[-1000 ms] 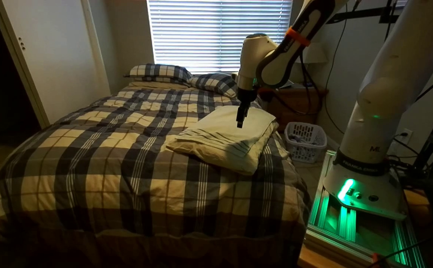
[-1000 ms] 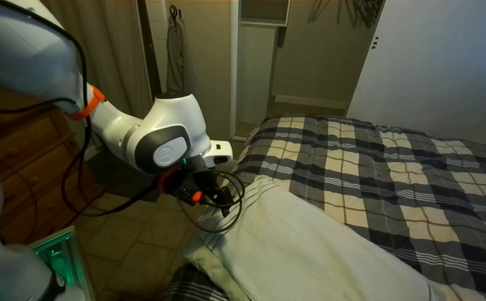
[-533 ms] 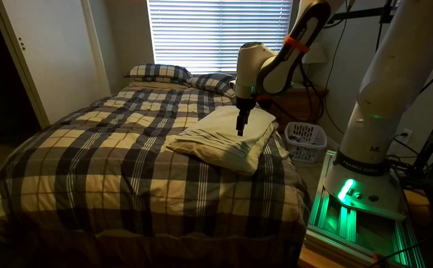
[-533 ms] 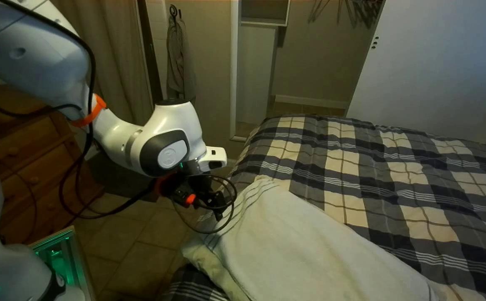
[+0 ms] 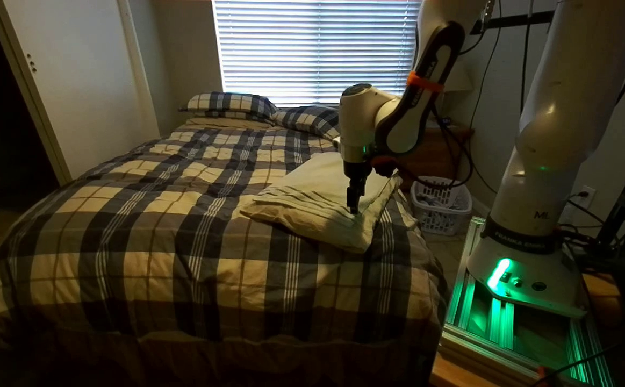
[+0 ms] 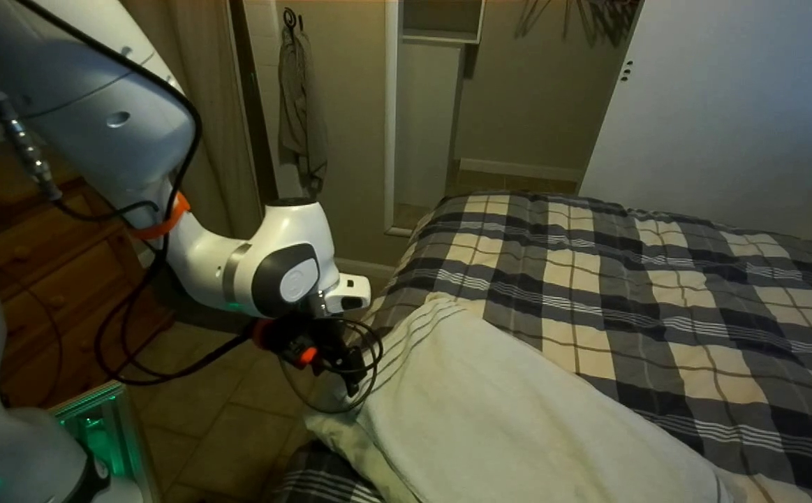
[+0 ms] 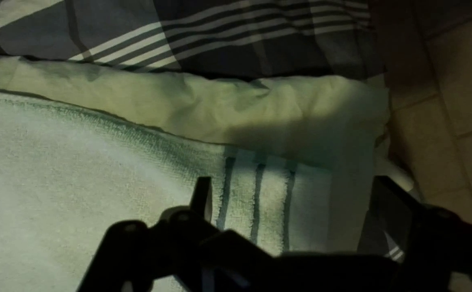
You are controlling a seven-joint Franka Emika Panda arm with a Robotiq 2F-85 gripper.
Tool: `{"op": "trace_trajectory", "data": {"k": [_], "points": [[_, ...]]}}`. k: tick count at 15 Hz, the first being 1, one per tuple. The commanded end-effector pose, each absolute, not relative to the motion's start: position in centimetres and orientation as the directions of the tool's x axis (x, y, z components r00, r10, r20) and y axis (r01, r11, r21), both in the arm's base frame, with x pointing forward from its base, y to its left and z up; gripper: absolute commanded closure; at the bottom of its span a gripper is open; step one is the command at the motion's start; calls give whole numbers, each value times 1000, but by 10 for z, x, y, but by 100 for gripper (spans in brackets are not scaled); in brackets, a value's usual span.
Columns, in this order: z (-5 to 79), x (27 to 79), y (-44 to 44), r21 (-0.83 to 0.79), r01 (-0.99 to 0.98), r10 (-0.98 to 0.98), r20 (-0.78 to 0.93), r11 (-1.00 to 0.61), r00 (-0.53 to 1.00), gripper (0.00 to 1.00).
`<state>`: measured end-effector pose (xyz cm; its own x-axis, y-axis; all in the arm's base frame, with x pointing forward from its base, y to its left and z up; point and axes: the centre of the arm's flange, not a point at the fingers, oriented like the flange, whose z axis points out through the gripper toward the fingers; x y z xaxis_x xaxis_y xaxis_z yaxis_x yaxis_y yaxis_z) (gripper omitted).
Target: Fold the towel into a triangle twice.
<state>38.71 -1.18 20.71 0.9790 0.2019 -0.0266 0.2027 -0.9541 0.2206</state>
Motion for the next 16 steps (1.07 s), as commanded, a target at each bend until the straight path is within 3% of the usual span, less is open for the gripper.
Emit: {"op": "trace_trajectory", "data": {"k": [1, 16], "points": [[184, 398, -11, 247, 196, 201, -3, -949, 980, 0], [137, 424, -6, 261, 206, 194, -73, -943, 978, 0]]}}
